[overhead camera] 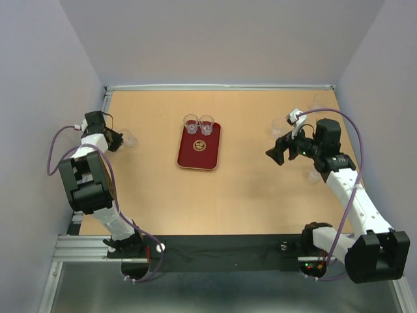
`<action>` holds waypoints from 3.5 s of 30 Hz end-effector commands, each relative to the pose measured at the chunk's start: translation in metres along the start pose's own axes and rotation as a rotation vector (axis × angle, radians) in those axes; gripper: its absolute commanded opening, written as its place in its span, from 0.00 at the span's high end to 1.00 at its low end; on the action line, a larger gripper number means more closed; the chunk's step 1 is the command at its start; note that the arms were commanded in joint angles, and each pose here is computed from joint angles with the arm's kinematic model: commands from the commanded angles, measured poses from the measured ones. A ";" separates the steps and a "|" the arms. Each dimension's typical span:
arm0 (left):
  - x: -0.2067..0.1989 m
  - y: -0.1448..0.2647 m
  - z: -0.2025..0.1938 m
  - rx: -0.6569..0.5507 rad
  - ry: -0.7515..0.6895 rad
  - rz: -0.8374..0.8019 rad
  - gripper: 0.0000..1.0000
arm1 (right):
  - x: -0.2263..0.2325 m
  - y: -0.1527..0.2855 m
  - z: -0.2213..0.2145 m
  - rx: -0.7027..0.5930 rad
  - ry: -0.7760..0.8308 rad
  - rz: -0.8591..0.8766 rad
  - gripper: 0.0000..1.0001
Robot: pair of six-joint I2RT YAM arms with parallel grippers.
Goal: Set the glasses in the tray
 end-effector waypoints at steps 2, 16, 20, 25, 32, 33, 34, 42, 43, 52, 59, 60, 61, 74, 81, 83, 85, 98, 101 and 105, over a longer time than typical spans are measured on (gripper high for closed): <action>-0.030 0.042 0.013 -0.067 -0.136 -0.214 1.00 | -0.004 0.000 0.007 -0.036 0.030 -0.015 0.07; -0.095 0.084 -0.051 0.032 -0.453 -0.775 1.00 | -0.008 -0.001 0.004 -0.028 0.031 -0.036 0.07; -0.112 0.080 -0.079 0.103 -0.534 -0.805 1.00 | -0.010 -0.001 0.004 -0.027 0.031 -0.040 0.07; -0.129 0.074 -0.103 0.152 -0.600 -0.788 1.00 | -0.011 -0.001 0.003 -0.024 0.029 -0.047 0.07; -0.148 0.063 -0.120 0.160 -0.650 -0.732 1.00 | -0.012 -0.001 0.002 -0.021 0.026 -0.049 0.07; -0.152 0.060 -0.120 0.151 -0.653 -0.721 1.00 | -0.012 0.000 0.002 -0.023 0.029 -0.049 0.07; -0.155 0.059 -0.121 0.150 -0.660 -0.715 1.00 | -0.012 0.000 0.003 -0.024 0.030 -0.049 0.07; -0.175 0.045 -0.132 0.116 -0.735 -0.615 1.00 | -0.013 0.000 0.002 -0.022 0.029 -0.054 0.07; -0.176 0.044 -0.134 0.115 -0.740 -0.611 1.00 | -0.013 0.000 0.003 -0.023 0.031 -0.054 0.07; -0.185 0.040 -0.143 0.083 -0.801 -0.539 0.97 | -0.013 0.000 0.002 -0.023 0.031 -0.055 0.07; -0.188 0.038 -0.144 0.055 -0.834 -0.483 0.92 | -0.013 0.001 0.003 -0.026 0.032 -0.059 0.07; -0.189 0.039 -0.144 0.051 -0.837 -0.479 0.92 | -0.013 0.001 0.003 -0.026 0.034 -0.059 0.07; -0.190 0.039 -0.144 0.046 -0.845 -0.468 0.92 | -0.014 0.001 0.003 -0.025 0.032 -0.060 0.07; -0.197 0.043 -0.145 0.025 -0.878 -0.441 0.74 | -0.014 0.002 0.003 -0.027 0.034 -0.062 0.07; -0.204 0.064 -0.136 -0.017 -0.891 -0.471 0.60 | -0.014 0.002 0.003 -0.027 0.035 -0.066 0.07; -0.205 0.072 -0.132 -0.034 -0.898 -0.484 0.58 | -0.015 0.002 0.003 -0.027 0.036 -0.071 0.07; -0.206 0.082 -0.127 -0.052 -0.900 -0.496 0.57 | -0.016 0.002 0.003 -0.025 0.037 -0.074 0.07; -0.172 0.169 -0.083 -0.354 -0.879 -0.538 0.31 | -0.030 0.011 0.004 -0.030 0.054 -0.171 0.07; -0.149 0.186 -0.081 -0.409 -0.864 -0.545 0.20 | -0.043 0.016 0.003 -0.030 0.030 -0.221 0.07; -0.120 0.204 -0.081 -0.474 -0.839 -0.556 0.16 | -0.058 0.022 0.001 -0.031 -0.013 -0.279 0.07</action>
Point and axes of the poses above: each gripper's point midway between its finger pads, its own y axis back along the fingers, its own x axis along the line the jaws close on, z = x × y, the point moved 6 cm from there along y, back along the fingers, and after that the axes turned 8 degrees about -y, right-handed, at the moved point
